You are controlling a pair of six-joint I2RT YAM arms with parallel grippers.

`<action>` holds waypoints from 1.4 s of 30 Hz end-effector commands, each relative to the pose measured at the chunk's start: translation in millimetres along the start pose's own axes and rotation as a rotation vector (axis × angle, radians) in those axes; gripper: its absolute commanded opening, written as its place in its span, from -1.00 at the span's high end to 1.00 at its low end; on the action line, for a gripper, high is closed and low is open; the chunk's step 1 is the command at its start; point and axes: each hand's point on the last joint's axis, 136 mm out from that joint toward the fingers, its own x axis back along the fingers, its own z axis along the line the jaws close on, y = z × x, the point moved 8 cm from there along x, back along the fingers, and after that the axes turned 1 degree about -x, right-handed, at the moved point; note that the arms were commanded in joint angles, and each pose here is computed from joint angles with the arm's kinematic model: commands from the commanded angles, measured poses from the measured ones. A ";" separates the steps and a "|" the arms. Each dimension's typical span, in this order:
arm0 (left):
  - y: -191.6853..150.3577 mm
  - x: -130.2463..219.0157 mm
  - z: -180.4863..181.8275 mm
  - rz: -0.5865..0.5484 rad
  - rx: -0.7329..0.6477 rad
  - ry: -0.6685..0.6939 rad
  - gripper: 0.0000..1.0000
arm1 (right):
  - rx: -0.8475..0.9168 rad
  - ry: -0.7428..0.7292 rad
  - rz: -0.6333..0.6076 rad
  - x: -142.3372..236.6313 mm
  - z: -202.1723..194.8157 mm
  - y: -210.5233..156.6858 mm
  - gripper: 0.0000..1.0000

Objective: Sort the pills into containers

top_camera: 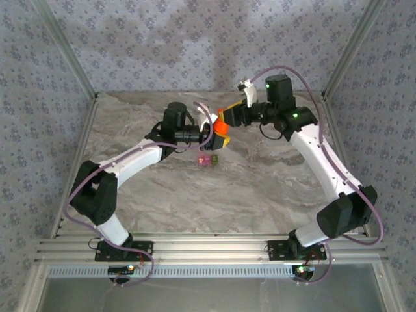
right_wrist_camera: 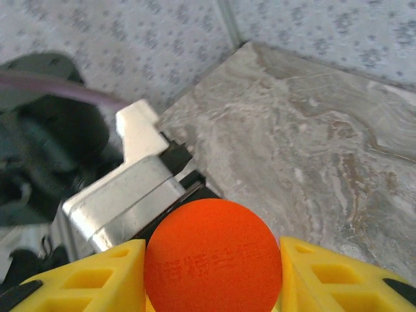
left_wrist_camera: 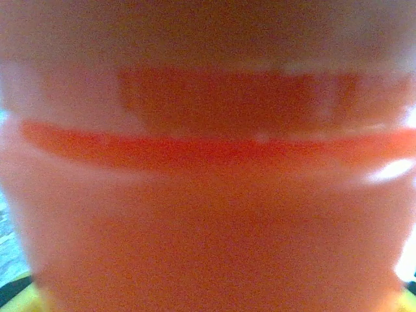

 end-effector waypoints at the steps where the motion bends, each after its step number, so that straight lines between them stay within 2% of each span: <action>1: 47.2 4.1 -17.0 -0.202 -0.150 0.049 1.00 | -0.121 -0.074 0.000 -23.1 7.3 -14.9 0.02; 7: 46.0 0.7 -14.8 -0.237 -0.142 0.090 1.00 | -0.119 -0.090 -0.039 -33.2 16.3 -9.7 0.00; 12: 44.9 1.0 -12.2 -0.235 -0.136 0.111 1.00 | -0.117 -0.077 -0.039 -19.8 11.0 -6.6 -0.05; 14: 44.7 1.6 -11.1 -0.231 -0.131 0.118 1.00 | -0.117 -0.068 -0.068 -6.2 7.1 -1.1 -0.16; 18: 44.9 3.8 -8.5 -0.220 -0.124 0.122 1.00 | -0.080 -0.006 -0.157 33.3 2.1 14.5 -0.55; 23: 46.3 6.0 -10.6 -0.206 -0.134 0.082 1.00 | 0.010 0.098 -0.235 75.4 11.0 28.6 -0.72; 26: 46.1 8.1 -13.8 -0.194 -0.149 0.032 1.00 | 0.018 0.157 -0.215 82.8 10.0 30.6 -0.72; 30: 47.9 11.5 -21.5 -0.167 -0.157 -0.083 1.00 | 0.035 0.242 -0.112 76.1 6.2 23.6 -0.73; 35: 48.7 10.4 -29.4 -0.105 -0.130 -0.209 1.00 | 0.043 0.262 -0.042 67.5 1.9 19.5 -0.75; 42: 42.8 7.9 -30.4 -0.079 -0.112 -0.232 1.00 | 0.040 0.262 -0.012 50.3 -0.1 19.1 -0.75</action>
